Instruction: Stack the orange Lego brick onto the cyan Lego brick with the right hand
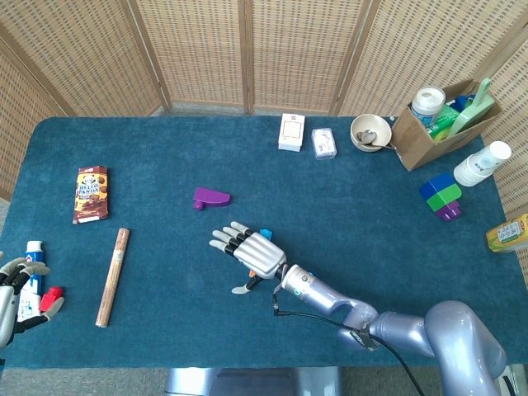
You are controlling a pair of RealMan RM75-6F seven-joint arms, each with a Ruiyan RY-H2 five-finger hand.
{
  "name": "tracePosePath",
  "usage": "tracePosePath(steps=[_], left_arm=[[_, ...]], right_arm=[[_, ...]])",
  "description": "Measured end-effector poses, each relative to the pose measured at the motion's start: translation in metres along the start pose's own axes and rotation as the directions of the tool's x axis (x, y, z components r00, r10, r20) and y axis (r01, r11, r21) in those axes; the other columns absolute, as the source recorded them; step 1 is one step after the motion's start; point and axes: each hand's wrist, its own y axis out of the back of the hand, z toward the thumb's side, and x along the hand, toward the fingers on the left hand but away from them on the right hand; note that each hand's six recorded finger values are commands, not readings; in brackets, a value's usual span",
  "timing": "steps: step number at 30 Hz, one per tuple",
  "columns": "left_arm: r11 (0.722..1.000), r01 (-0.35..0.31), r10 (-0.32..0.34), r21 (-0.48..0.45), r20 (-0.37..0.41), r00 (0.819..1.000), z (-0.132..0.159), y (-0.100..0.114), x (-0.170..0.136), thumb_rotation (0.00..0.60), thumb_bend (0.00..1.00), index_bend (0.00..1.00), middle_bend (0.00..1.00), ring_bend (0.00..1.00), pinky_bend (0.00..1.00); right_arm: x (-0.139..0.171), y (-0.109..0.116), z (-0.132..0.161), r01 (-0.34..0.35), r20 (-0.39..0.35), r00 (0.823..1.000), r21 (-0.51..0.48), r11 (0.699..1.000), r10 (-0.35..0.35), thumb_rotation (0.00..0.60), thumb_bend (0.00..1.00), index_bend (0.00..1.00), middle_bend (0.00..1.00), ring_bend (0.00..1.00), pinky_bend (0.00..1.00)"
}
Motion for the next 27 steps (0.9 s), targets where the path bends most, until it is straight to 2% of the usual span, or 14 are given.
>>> tracePosePath(steps=[11,27], left_arm=[[1.000,0.002,-0.002,-0.003,-0.002,1.000,-0.001,-0.001,0.000,0.497,0.28,0.36,0.35,0.23,0.00],[1.000,0.003,-0.003,-0.007,-0.007,1.000,-0.004,-0.002,-0.001,0.500,0.28,0.36,0.35,0.23,0.00]], right_arm=[[-0.004,-0.002,0.014,0.006,-0.018,1.000,0.019,1.000,-0.006,0.323,0.01,0.00,0.02,0.00,0.00],[-0.005,-0.012,0.013,0.002,-0.004,1.000,0.013,1.000,-0.002,0.322,0.01,0.00,0.02,0.00,0.00]])
